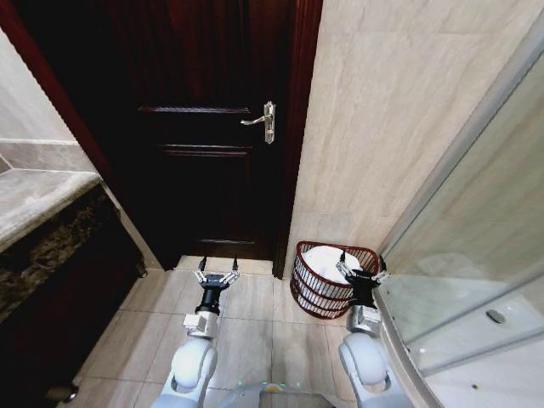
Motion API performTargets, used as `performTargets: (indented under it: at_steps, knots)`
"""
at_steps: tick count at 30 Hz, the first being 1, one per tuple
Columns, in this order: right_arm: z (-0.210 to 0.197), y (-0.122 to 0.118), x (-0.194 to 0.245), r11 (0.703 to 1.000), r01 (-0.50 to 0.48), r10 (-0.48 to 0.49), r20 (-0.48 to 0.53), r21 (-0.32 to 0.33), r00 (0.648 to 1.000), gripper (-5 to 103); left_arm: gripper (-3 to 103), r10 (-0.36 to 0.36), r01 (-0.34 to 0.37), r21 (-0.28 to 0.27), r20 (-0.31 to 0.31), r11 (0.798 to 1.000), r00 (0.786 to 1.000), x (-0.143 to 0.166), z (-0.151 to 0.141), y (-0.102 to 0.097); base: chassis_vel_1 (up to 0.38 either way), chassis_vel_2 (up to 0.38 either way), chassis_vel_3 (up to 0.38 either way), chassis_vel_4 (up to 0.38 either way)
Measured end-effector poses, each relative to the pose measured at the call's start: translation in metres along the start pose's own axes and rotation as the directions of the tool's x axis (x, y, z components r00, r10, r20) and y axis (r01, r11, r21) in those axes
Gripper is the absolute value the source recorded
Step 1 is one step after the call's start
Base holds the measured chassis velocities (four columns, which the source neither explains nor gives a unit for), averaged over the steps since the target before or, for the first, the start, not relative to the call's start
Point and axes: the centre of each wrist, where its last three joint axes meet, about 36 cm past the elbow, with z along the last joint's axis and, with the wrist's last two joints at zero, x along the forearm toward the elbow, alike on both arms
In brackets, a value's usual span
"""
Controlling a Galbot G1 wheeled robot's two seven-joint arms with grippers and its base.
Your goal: Discard the used towel into the hamper.
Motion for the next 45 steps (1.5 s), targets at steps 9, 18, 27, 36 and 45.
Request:
performTargets:
  at_steps: [9, 18, 27, 36, 45]
  knots:
    - [-0.0004, 0.0013, 0.0001, 1.0, 0.002, -0.001, -0.003, 0.002, 1.0, 100, 100, -0.004, 0.004, 0.006, 0.007, 1.0, 1.0, 0.0002, -0.0021, 0.0006, -0.026, -0.026, -0.03, -0.027]
    - [0.0001, 0.0004, 0.0012, 1.0, 0.007, -0.007, -0.006, 0.008, 1.0, 100, 100, -0.022, 0.022, 0.014, 0.003, 1.0, 1.0, 0.0025, -0.0026, 0.0004, -0.012, -0.009, -0.006, -0.014]
    - [-0.0014, 0.003, -0.0001, 1.0, 0.01, -0.01, -0.007, 0.006, 1.0, 100, 100, -0.024, 0.024, 0.015, 0.011, 1.0, 1.0, 0.0021, -0.0044, 0.0015, 0.0, 0.0, 0.0, 0.0]
    - [-0.0004, 0.0035, 0.0022, 1.0, 0.019, -0.018, -0.011, 0.012, 1.0, 100, 100, -0.025, 0.025, 0.018, 0.01, 1.0, 1.0, 0.0024, -0.0043, 0.0009, 0.005, 0.012, -0.005, -0.005]
    - [-0.0009, 0.0045, 0.0025, 1.0, 0.02, -0.02, -0.01, 0.012, 1.0, 100, 100, -0.023, 0.023, 0.018, -0.007, 1.0, 1.0, 0.0028, -0.0072, 0.0008, 0.0, 0.0, 0.0, 0.0]
